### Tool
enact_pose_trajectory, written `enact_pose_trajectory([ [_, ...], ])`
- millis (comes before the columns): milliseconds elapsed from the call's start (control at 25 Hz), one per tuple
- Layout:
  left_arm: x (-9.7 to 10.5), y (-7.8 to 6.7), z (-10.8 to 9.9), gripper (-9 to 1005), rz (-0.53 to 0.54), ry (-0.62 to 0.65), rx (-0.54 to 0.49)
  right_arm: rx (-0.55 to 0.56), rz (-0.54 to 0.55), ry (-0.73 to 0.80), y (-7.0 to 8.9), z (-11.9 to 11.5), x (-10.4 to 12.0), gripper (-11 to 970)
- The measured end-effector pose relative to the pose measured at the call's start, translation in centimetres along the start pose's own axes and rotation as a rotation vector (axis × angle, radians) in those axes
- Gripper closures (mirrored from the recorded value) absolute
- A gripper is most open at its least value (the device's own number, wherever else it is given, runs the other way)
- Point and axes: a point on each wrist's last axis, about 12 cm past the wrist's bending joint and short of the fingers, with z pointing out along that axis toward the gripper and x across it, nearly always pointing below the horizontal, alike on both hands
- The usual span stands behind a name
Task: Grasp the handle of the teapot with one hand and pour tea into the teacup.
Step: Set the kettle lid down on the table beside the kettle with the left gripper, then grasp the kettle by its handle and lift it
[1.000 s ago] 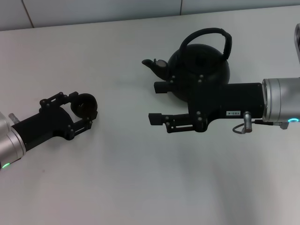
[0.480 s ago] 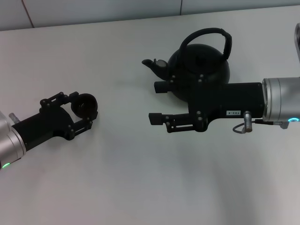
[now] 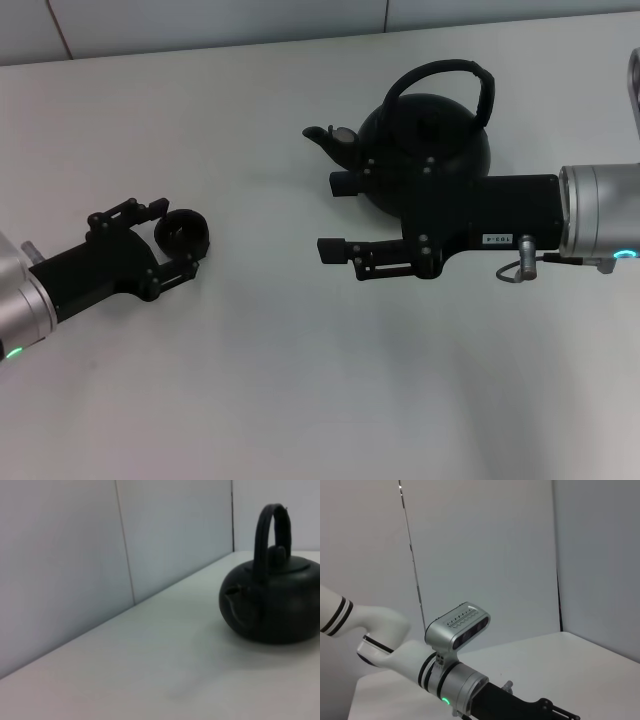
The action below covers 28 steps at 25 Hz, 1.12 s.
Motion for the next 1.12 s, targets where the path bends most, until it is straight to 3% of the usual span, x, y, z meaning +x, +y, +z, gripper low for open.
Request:
enact_pose_trajectory([
  [1000,-0.8,0.84,-0.12,233,-0.021,-0.015,-0.015,0.012,0.0,0.001,-0.15,0.08,0.03,273],
  [1120,-0.89,0.89,-0.13,169,-0.015,-0.017,-0.015,0.013,0.0,0.001,-0.16,0.09,0.04,275],
])
